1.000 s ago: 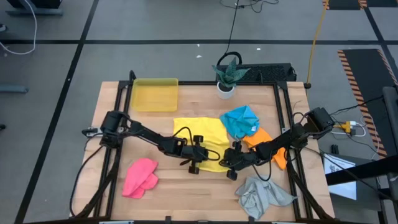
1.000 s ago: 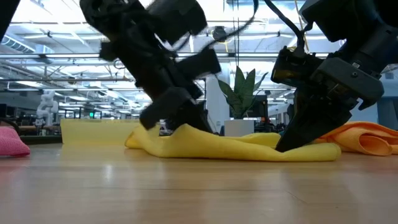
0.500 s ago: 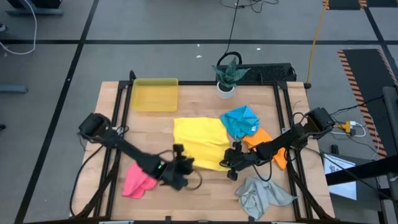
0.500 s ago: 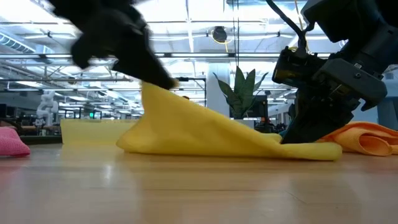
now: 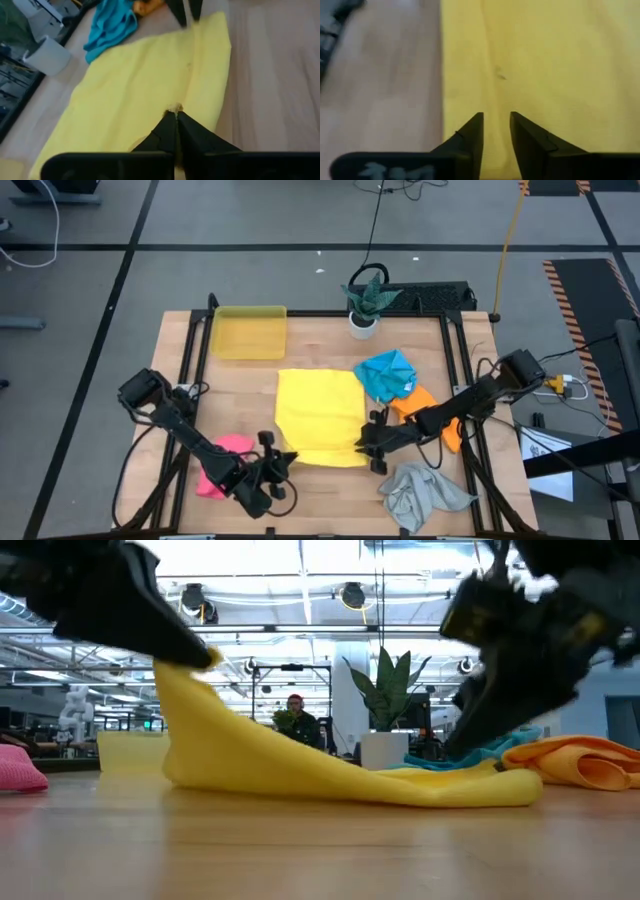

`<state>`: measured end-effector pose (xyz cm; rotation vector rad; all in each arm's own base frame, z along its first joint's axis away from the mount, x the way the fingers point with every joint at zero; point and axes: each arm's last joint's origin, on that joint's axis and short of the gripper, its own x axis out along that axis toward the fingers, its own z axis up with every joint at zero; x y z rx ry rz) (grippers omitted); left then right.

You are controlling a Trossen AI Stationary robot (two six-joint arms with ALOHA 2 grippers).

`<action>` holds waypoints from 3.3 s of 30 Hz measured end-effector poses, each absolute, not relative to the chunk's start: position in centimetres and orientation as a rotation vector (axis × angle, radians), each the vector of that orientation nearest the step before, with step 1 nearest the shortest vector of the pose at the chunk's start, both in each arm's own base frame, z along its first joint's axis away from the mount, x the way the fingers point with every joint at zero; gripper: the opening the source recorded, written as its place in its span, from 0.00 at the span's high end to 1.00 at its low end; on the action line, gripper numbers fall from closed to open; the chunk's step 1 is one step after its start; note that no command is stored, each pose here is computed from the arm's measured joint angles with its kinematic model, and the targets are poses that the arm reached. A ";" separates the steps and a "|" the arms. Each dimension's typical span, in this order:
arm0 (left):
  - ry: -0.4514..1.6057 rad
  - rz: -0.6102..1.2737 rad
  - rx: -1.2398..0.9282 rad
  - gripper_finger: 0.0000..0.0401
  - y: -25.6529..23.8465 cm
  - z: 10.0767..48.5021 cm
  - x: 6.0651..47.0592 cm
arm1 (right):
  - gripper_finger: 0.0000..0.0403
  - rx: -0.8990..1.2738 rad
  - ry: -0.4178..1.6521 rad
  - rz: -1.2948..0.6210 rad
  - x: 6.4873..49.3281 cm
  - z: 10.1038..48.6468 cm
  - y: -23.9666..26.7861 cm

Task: Fold microfiber towels
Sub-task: Fold the yellow microfiber cloth

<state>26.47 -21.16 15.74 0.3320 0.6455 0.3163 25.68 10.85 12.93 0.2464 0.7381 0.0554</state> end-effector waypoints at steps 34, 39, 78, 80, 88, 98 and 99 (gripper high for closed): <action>0.871 -0.001 0.074 0.62 -17.2 17.8 25.9 | 0.72 0.497 0.806 -0.207 25.3 12.7 8.9; 0.914 -0.083 -0.032 0.70 -15.8 15.2 25.4 | 0.79 0.511 0.801 -0.104 25.8 12.9 8.8; 0.859 -0.511 -0.162 0.95 -18.4 13.5 24.9 | 0.95 0.431 0.781 0.192 25.3 12.2 13.5; 0.842 -0.571 -0.150 0.97 -19.3 13.6 24.5 | 0.95 0.449 0.798 0.246 25.4 11.1 14.3; 0.748 -0.671 -0.137 0.95 -20.4 15.7 23.5 | 0.95 0.535 0.815 0.507 25.4 10.2 16.3; 0.730 -0.319 -0.042 0.97 -16.4 15.6 25.5 | 0.95 0.358 0.577 0.162 26.5 13.3 13.2; 0.771 -0.289 -0.047 0.97 -15.9 15.0 25.7 | 0.96 0.351 0.598 0.123 26.5 13.0 12.8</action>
